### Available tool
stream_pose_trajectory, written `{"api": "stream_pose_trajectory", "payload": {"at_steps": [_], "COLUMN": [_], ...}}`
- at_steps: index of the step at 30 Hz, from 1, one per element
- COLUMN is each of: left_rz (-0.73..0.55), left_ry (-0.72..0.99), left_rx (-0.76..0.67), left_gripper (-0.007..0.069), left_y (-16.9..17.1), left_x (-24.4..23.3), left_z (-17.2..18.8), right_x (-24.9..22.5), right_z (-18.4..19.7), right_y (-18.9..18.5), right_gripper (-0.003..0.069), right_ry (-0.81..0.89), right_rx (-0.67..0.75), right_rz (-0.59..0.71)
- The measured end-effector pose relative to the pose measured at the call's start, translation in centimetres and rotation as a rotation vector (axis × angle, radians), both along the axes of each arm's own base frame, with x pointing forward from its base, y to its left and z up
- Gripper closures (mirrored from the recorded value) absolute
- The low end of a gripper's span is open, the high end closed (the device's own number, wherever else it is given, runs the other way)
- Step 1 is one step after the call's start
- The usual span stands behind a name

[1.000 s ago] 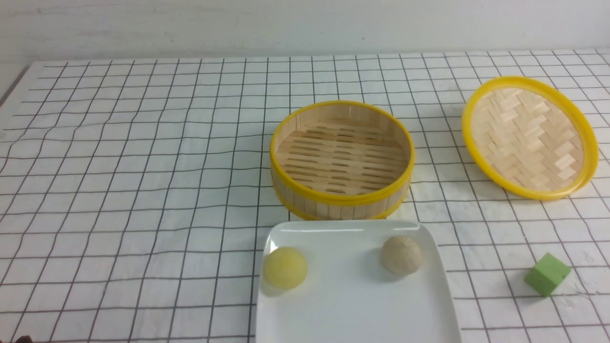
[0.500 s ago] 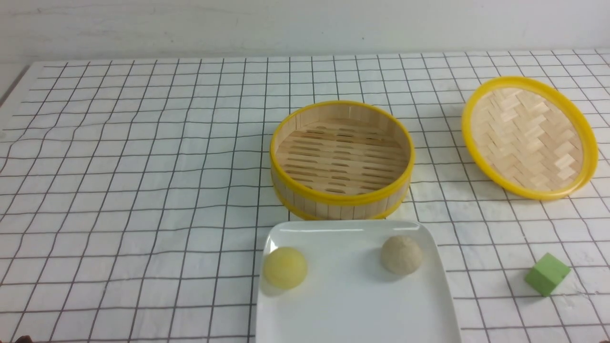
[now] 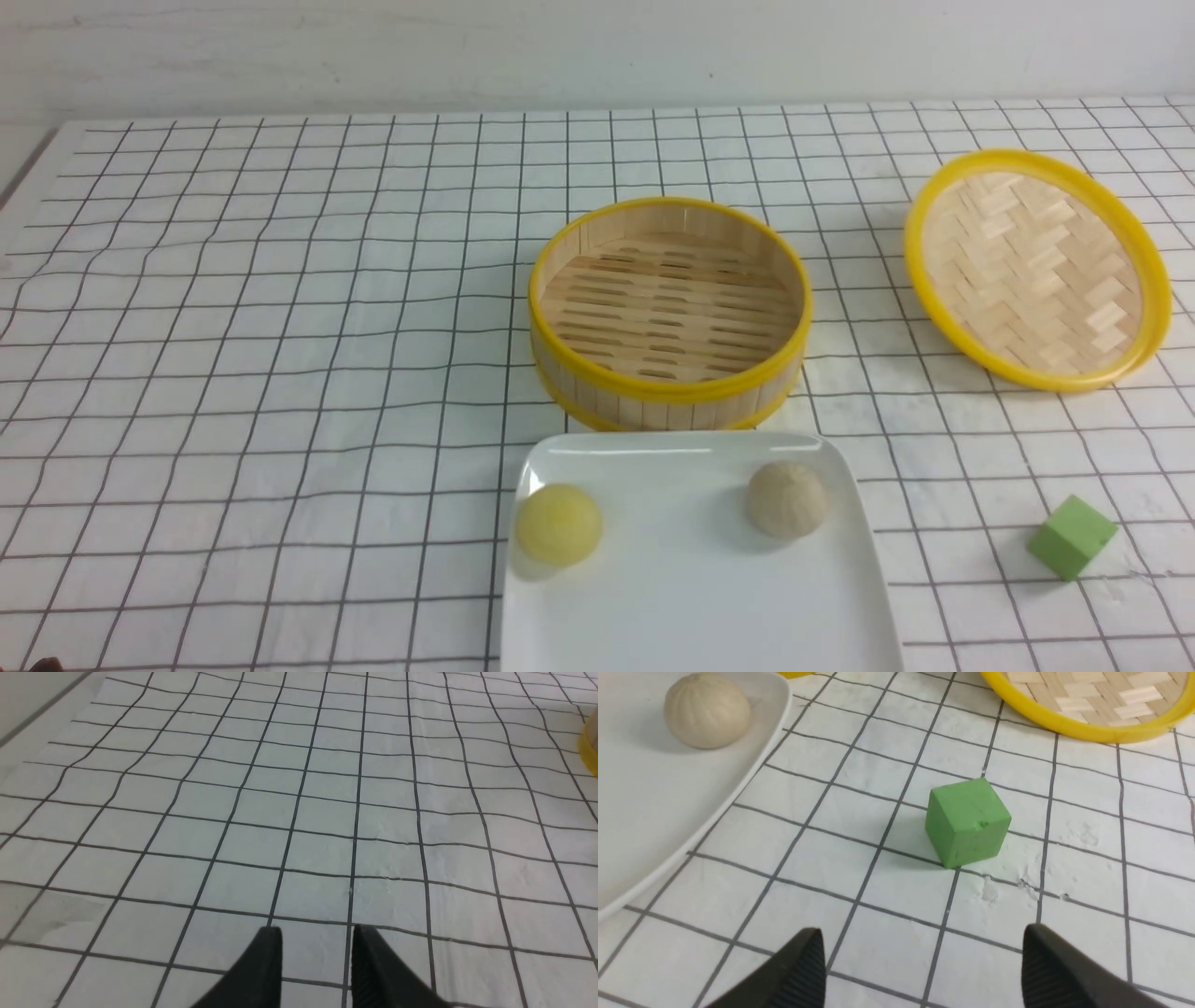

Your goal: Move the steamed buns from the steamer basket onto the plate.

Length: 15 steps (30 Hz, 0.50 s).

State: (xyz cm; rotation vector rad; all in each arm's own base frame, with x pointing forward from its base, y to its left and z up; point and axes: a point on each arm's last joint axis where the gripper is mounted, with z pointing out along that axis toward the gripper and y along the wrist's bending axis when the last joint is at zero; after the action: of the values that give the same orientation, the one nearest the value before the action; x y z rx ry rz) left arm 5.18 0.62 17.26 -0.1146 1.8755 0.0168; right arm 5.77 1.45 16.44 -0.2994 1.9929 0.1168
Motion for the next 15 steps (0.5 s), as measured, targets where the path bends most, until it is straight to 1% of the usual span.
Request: {"api": "stream_pose_trajectory", "payload": {"at_steps": [15], "left_rz": [0.0], "left_ry": [0.0], "left_rx": [0.001], "left_gripper": [0.0384], "left_y": [0.0], "left_x": [0.0], "left_z": [0.0], "right_x": [0.02], "right_z": [0.01], "right_y": [-0.07], "right_gripper": [0.0111], "right_ry": [-0.006], "right_rx": [-0.021], "right_rz": [0.002]}}
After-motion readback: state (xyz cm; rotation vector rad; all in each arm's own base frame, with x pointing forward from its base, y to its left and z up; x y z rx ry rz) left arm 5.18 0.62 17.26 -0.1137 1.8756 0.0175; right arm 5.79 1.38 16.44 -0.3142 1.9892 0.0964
